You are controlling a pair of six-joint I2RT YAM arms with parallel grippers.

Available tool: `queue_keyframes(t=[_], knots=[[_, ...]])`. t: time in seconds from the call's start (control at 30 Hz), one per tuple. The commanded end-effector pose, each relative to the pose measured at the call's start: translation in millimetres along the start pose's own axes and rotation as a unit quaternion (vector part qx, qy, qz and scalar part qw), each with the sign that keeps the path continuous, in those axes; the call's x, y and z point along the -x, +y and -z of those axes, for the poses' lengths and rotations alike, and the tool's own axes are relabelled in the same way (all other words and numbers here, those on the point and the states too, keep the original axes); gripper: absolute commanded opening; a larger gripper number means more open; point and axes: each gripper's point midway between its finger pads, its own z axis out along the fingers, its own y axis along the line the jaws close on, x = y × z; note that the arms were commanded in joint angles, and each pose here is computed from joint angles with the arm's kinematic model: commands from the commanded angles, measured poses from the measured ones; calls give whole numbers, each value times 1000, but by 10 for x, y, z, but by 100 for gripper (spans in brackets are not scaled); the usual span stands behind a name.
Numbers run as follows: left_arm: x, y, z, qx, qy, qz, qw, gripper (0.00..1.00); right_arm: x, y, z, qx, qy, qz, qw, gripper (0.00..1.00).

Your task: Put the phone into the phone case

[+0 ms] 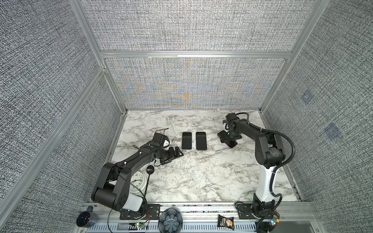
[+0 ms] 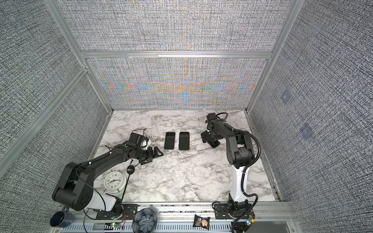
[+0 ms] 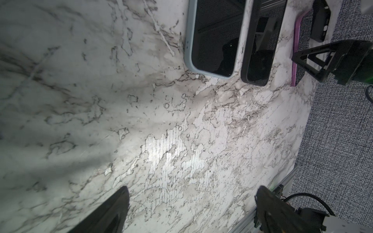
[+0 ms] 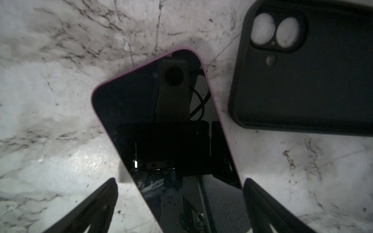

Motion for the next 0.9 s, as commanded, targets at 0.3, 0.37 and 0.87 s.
queue_keyframes(t=[0.3, 0.37, 0.87], knots=[[26, -18, 42, 0, -11, -2, 1000, 98, -31, 48, -86, 17, 25, 10, 999, 99], [28, -27, 49, 0, -12, -3, 1000, 99, -27, 75, -92, 25, 27, 7, 999, 99], [34, -10, 59, 3, -17, -2, 1000, 98, -185, 180, -35, 48, 67, -19, 996, 86]])
